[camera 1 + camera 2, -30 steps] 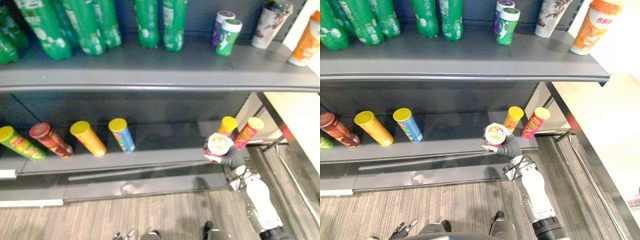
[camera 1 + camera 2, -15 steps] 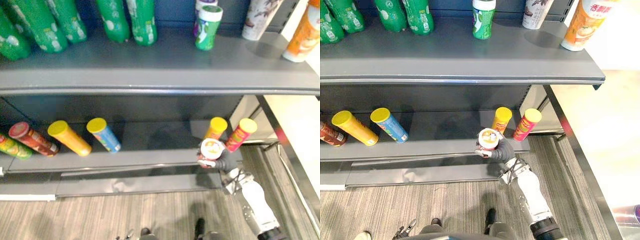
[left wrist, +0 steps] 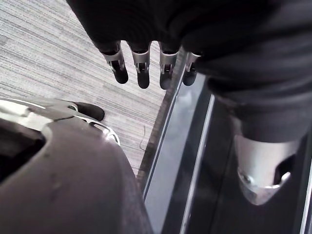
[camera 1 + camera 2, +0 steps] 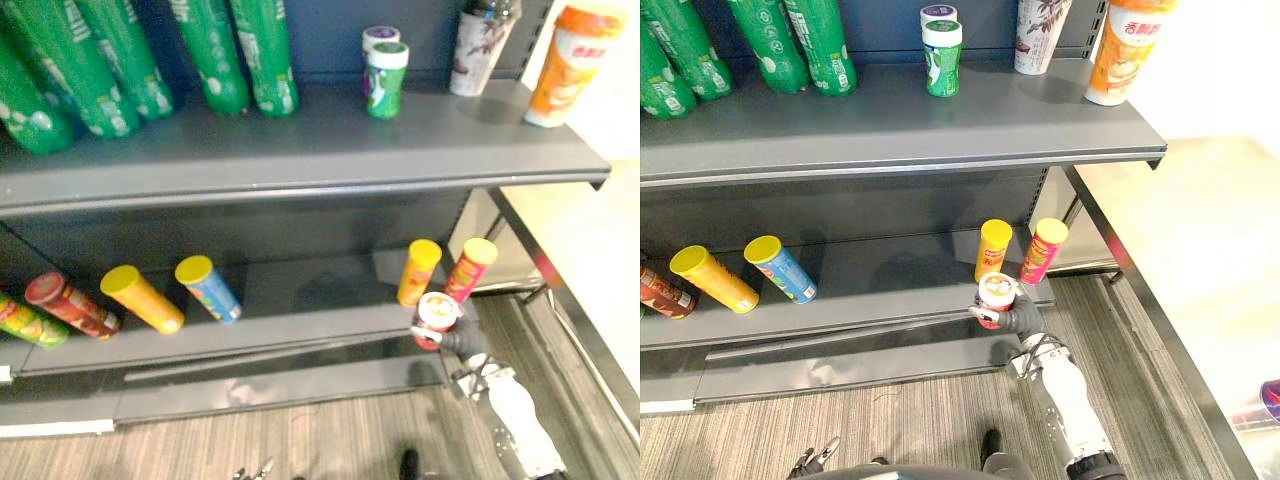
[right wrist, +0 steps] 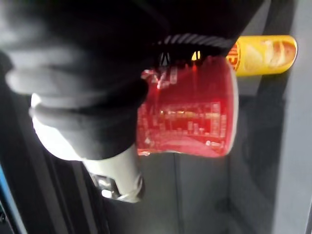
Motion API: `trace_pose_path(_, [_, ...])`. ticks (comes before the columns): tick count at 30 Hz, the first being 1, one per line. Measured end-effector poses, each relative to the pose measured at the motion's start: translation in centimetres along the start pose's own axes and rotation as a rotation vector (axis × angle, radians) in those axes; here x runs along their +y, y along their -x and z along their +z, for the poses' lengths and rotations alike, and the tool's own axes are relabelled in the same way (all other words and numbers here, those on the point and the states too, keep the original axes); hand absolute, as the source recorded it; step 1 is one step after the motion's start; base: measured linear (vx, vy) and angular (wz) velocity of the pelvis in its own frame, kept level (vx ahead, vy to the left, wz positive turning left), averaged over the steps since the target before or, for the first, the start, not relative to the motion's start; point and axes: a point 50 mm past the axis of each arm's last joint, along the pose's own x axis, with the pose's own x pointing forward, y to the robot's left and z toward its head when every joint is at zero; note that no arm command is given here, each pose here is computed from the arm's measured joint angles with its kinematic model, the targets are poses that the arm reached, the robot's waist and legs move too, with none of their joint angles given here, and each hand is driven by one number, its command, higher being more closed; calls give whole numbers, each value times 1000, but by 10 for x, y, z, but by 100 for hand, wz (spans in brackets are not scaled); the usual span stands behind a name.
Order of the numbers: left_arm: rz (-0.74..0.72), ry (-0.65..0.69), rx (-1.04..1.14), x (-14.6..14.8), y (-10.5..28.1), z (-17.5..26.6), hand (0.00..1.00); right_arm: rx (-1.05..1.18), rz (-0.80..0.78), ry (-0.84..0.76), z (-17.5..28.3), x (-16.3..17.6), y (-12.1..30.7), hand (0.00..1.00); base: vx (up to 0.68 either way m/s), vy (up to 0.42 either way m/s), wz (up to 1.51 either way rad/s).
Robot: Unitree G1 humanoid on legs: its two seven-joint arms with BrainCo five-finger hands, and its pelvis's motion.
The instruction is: Put the gum and the chips on the shelf.
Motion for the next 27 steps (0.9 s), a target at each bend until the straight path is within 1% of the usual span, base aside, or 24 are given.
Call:
trace_pose_path(5, [-3,-54,3,3,0,0,0,-6,-175,17,8,-33,7,100,-52,-3,-1])
trace_pose_path(9, [-6,-91,10,4,0,-1,0,-24,-281,49,20,-59,13,100,-2,0,-17])
trace_pose_path(11, [-4,-87,5,4,-1,1,0,-72,-354,98,38,-80,20,100,39,12,-15])
trace_pose_path(14, [7,-80,9,7,-1,2,0,-124,-418,178,63,-104,29,100,55,14,-13])
trace_pose_path(18, [14,-98,-4,10,-2,5,0,-183,-492,251,91,-128,33,100,58,9,-10])
trace_pose_path(27, [31,-81,-3,13,-1,6,0,-342,-510,327,145,-136,6,100,-13,-8,-2])
